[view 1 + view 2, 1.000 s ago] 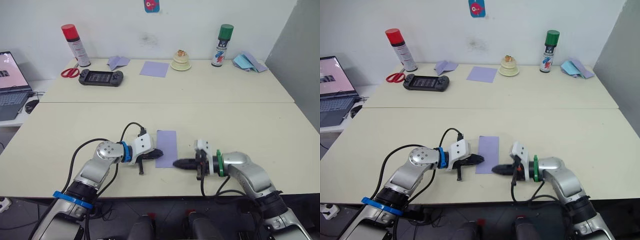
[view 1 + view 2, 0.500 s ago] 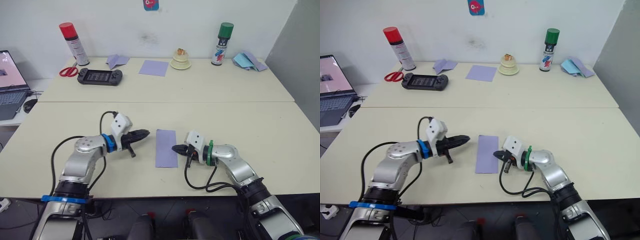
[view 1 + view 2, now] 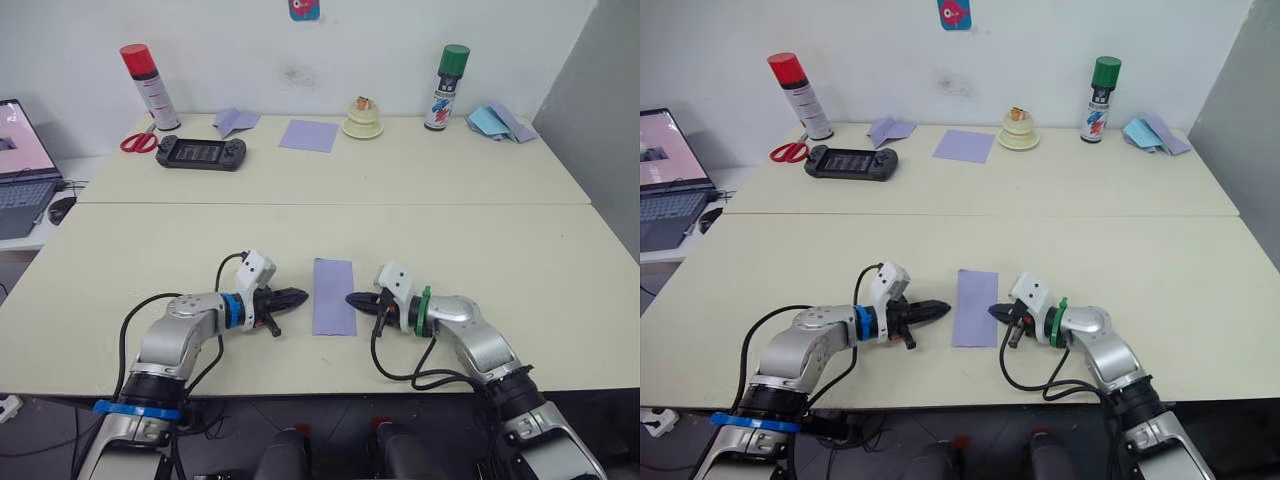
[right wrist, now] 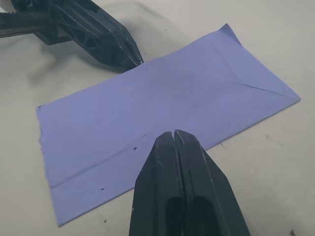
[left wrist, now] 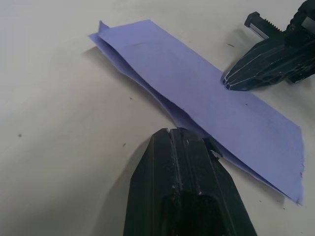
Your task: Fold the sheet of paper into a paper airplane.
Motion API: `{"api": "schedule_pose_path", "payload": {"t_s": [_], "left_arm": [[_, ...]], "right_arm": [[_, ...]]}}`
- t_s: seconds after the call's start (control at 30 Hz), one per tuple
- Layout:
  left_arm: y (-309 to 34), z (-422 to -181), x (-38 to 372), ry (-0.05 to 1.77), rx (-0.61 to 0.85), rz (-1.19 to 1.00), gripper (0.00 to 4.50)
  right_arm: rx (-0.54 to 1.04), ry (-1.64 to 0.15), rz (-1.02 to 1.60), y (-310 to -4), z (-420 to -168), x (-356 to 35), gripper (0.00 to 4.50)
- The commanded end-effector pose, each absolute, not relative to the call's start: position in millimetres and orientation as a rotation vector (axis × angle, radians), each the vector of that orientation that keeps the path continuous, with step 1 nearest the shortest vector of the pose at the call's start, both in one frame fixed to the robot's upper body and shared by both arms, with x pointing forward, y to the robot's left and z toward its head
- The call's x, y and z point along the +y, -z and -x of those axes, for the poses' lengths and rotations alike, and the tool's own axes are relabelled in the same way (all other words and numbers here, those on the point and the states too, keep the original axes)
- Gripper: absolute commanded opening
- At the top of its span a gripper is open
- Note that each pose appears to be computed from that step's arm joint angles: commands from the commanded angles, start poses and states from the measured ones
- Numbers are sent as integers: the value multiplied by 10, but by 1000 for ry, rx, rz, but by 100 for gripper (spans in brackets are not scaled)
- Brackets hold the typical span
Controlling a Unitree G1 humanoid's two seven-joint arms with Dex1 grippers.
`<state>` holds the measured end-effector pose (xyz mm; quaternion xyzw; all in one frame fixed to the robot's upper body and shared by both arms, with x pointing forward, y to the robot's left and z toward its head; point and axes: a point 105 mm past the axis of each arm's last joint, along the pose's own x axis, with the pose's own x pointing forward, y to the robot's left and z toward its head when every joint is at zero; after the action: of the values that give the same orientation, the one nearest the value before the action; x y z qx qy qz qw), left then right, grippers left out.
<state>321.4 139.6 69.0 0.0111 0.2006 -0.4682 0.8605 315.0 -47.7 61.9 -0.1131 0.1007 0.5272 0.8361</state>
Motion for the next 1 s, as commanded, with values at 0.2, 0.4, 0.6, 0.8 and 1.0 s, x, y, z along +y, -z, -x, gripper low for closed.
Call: {"api": "schedule_pose_path", "payload": {"t_s": [0.2,0.4,0.6,0.8,1.0], "left_arm": [[-903,-3233,1257,1056,348,-38,0],[-1026,-3225,1249,1079,327,-69,0],[-1070,-3224,1112,1111,305,-77,0],[-1119,-3268,969,1134,274,-80,0],[-1255,-3273,787,1185,222,-87,0]], "right_arm": [[220,-1135,245,-595,-3068,-399,2],[223,-1140,248,-573,-3048,-375,2],[181,-1098,208,-755,-3117,-415,2],[107,-1109,135,-1315,-2999,-483,2],[83,-1131,113,-1631,-2855,-463,2]]}}
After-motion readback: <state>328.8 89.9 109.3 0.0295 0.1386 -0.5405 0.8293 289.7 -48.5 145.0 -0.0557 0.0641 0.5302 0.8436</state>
